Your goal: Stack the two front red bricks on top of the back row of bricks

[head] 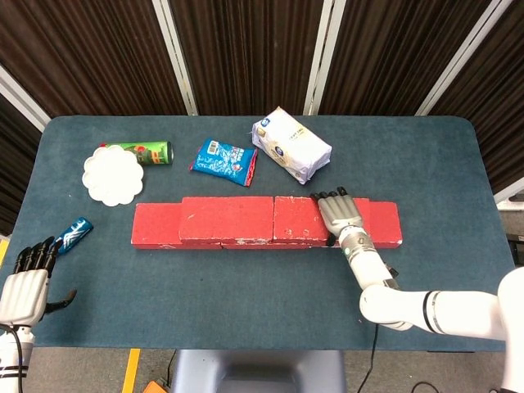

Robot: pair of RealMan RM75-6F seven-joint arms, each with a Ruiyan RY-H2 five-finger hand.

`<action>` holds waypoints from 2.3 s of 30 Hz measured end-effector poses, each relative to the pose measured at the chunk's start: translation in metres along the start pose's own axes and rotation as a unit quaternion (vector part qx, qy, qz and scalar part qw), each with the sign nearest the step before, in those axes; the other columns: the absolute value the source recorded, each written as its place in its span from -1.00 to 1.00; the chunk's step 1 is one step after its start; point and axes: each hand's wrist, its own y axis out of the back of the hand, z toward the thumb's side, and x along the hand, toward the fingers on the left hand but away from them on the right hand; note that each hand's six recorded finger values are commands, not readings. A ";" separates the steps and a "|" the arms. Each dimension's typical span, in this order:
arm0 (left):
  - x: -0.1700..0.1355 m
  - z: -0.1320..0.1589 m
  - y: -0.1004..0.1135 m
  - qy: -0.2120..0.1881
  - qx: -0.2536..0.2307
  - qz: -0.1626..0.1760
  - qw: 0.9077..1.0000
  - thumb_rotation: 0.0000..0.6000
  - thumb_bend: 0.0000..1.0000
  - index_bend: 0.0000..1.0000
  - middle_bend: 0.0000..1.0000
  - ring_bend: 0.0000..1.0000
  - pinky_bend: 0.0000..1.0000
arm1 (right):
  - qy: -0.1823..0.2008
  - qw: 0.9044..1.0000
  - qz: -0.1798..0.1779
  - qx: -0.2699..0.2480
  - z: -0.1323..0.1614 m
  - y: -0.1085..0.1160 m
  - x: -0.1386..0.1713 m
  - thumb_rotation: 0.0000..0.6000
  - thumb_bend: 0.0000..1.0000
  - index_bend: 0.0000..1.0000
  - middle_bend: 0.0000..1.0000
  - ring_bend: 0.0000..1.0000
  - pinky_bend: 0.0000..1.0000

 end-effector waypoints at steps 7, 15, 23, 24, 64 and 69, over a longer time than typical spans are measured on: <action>0.000 0.000 0.000 0.000 -0.001 -0.001 1.000 1.00 -0.54 -1.00 -1.00 -1.00 -0.88 | 0.002 1.000 -0.002 -0.002 0.003 0.001 -0.001 1.00 -0.65 -0.45 -0.36 -0.50 -1.00; 0.000 0.000 0.000 0.001 -0.001 -0.002 1.000 1.00 -0.54 -1.00 -1.00 -1.00 -0.88 | 0.002 1.000 0.001 0.001 0.004 -0.001 -0.002 1.00 -0.65 -0.47 -0.42 -0.55 -1.00; 0.000 0.000 -0.001 0.001 0.000 -0.003 1.000 1.00 -0.54 -1.00 -1.00 -1.00 -0.88 | 0.000 1.000 -0.002 0.000 0.005 0.000 -0.003 1.00 -0.65 -0.48 -0.48 -0.60 -1.00; 0.000 0.000 -0.001 0.001 -0.001 -0.003 1.000 1.00 -0.54 -1.00 -1.00 -1.00 -0.88 | 0.000 1.000 -0.002 0.000 0.005 0.000 -0.003 1.00 -0.65 -0.48 -0.49 -0.60 -1.00; 0.000 0.000 -0.001 0.003 -0.002 -0.007 1.000 1.00 -0.54 -1.00 -1.00 -1.00 -0.88 | 0.000 1.000 -0.005 0.001 0.010 0.002 -0.004 1.00 -0.85 -0.57 -0.67 -0.81 -1.00; 0.000 0.000 -0.002 0.004 -0.002 -0.008 1.000 1.00 -0.54 -1.00 -1.00 -1.00 -0.88 | 0.002 1.000 -0.005 0.001 0.011 0.002 -0.004 1.00 -0.89 -0.58 -0.68 -0.81 -1.00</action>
